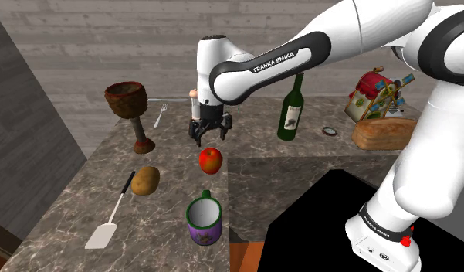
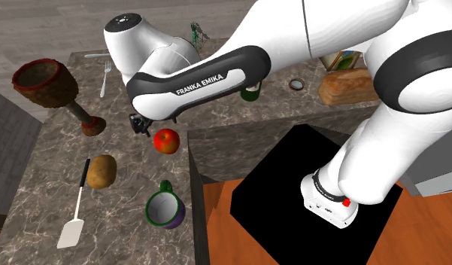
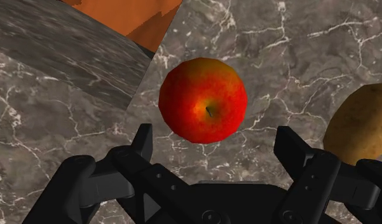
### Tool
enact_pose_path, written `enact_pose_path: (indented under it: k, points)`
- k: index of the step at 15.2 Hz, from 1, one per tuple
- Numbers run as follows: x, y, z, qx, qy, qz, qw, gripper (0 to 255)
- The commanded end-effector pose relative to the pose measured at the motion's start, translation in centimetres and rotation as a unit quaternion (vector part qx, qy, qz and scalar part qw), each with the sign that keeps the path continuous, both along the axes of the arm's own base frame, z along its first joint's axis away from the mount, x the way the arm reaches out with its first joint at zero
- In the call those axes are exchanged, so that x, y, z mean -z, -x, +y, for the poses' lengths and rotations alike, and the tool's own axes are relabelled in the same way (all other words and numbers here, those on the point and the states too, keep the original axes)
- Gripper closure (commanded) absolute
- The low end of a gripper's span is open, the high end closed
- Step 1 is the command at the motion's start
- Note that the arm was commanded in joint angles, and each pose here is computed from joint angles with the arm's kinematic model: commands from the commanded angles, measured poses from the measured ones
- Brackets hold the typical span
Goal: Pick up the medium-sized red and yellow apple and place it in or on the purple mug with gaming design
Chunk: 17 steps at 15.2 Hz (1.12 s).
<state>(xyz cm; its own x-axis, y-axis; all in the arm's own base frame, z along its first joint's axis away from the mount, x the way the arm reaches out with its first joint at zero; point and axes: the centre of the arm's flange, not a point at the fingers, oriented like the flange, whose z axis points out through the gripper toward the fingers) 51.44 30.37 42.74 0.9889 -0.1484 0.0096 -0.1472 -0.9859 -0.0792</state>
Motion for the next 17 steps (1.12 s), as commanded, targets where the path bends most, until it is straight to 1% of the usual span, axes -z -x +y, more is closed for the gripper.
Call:
enact_pose_path:
  k: [1, 5, 12, 13, 17]
  points:
    - [1.0, -0.1, 0.2, 0.000, 0.000, 0.000, 1.0000, 0]
    - [2.9, -0.1, 0.4, 0.000, 0.000, 0.000, 1.0000, 0]
    - [2.9, -0.1, 0.4, 0.000, 0.000, 0.000, 1.0000, 0]
    - [2.9, -0.1, 0.4, 0.000, 0.000, 0.000, 1.0000, 255]
    - [2.9, -0.1, 0.4, 0.000, 0.000, 0.000, 1.0000, 255]
